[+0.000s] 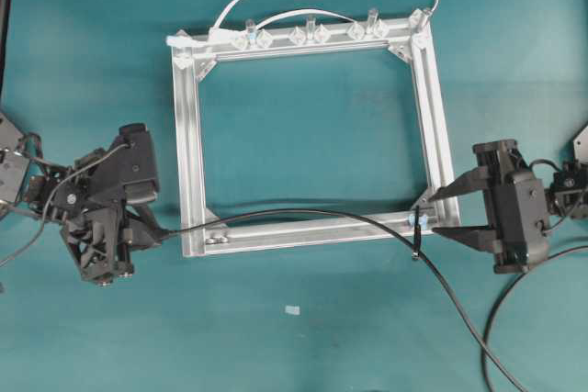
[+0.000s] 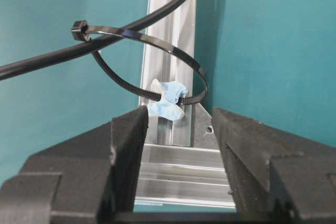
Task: Insert the wire through the string loop located on the right side.
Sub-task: 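Pull the plug leftward with the left gripper, drawing cable through the loop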
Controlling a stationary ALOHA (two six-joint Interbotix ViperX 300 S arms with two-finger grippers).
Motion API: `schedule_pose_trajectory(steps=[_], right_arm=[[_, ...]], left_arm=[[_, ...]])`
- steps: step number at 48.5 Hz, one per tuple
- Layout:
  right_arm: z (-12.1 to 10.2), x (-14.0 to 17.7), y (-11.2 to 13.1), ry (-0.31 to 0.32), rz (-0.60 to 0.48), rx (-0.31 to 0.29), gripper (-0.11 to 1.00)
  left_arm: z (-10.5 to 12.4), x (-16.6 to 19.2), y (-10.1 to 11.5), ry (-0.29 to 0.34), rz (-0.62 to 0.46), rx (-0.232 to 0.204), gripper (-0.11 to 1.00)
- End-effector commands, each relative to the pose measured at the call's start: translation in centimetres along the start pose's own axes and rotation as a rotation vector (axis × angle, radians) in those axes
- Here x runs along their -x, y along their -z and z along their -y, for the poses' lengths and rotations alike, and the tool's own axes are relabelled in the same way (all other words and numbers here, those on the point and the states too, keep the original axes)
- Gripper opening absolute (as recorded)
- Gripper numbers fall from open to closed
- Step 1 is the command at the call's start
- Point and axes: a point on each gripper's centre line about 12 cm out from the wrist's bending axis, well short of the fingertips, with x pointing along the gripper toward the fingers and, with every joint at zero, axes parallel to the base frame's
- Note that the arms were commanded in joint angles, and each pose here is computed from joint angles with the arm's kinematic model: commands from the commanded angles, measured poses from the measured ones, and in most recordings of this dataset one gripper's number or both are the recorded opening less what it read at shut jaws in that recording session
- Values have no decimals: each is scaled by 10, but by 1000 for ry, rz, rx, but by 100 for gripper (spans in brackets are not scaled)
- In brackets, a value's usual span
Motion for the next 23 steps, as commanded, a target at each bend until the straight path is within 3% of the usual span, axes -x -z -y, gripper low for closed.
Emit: schedule_pose_trajectory(steps=[1,9,16,21,23], right_arm=[[0,0,-7,1,27,-9,61],[-1,0,-7,0,27,-9,61],[-1,0,-7,-1,27,-8,61],[-1,0,-6,0,25,-9,61],[0,0,-7,1,27,-9,61]], left_arm=[[5,2,-5,7,4,1,23],[5,2,-5,5,4,-7,27],[5,2,-5,4,4,-17,68],[4,2,-4,3,3,-22,51],[4,2,-4,3,3,-23,51]])
